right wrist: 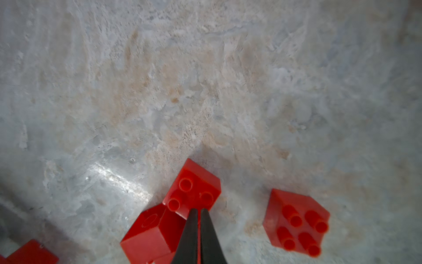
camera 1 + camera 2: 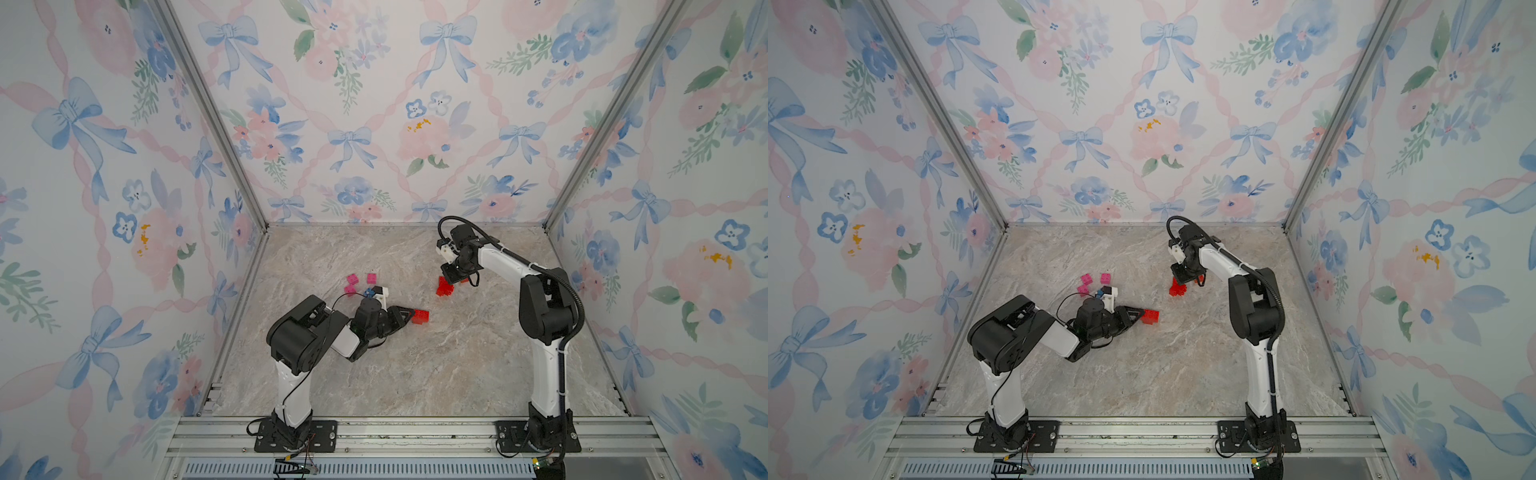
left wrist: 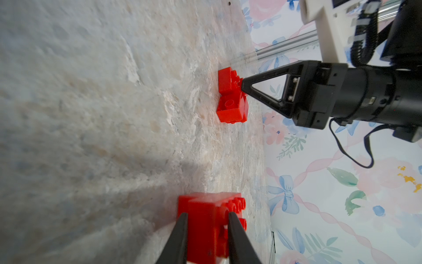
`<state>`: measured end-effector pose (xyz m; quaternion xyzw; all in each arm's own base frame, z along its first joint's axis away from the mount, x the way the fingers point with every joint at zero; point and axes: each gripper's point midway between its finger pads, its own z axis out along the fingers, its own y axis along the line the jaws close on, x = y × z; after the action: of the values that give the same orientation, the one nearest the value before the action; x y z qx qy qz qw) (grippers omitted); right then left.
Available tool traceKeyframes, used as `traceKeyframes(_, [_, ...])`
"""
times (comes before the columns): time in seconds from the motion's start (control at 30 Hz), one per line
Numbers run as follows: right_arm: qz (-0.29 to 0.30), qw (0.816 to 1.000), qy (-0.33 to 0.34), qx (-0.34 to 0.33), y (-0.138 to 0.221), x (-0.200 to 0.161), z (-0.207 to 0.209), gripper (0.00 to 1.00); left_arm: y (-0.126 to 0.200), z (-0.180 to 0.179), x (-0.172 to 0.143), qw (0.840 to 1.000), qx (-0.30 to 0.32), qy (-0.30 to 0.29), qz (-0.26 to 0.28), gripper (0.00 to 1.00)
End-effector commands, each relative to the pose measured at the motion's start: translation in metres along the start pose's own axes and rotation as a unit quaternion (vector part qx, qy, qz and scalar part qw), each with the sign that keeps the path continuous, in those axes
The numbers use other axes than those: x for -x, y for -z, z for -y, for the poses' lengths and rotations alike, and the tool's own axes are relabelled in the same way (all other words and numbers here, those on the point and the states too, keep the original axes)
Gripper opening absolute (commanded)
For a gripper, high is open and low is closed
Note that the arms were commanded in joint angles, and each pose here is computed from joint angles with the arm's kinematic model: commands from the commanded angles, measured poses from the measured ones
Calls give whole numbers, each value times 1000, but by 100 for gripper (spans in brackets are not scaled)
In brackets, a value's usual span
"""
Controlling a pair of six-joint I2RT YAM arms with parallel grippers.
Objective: Assemble the letter v with lego
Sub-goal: Adjust the lego brick at the center of the board.
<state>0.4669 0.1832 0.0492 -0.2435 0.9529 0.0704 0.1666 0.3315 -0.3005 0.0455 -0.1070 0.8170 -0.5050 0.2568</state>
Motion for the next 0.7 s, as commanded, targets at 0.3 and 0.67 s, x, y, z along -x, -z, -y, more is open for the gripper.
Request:
traceKeyframes(0.3, [-68, 997, -40, -15, 12, -56, -6, 8, 1, -5, -3, 1000, 14, -1, 0, 8])
traceKeyframes(0.67, [-96, 994, 50, 22, 73, -94, -38, 24, 3, -2, -4, 1000, 11, -3, -1, 8])
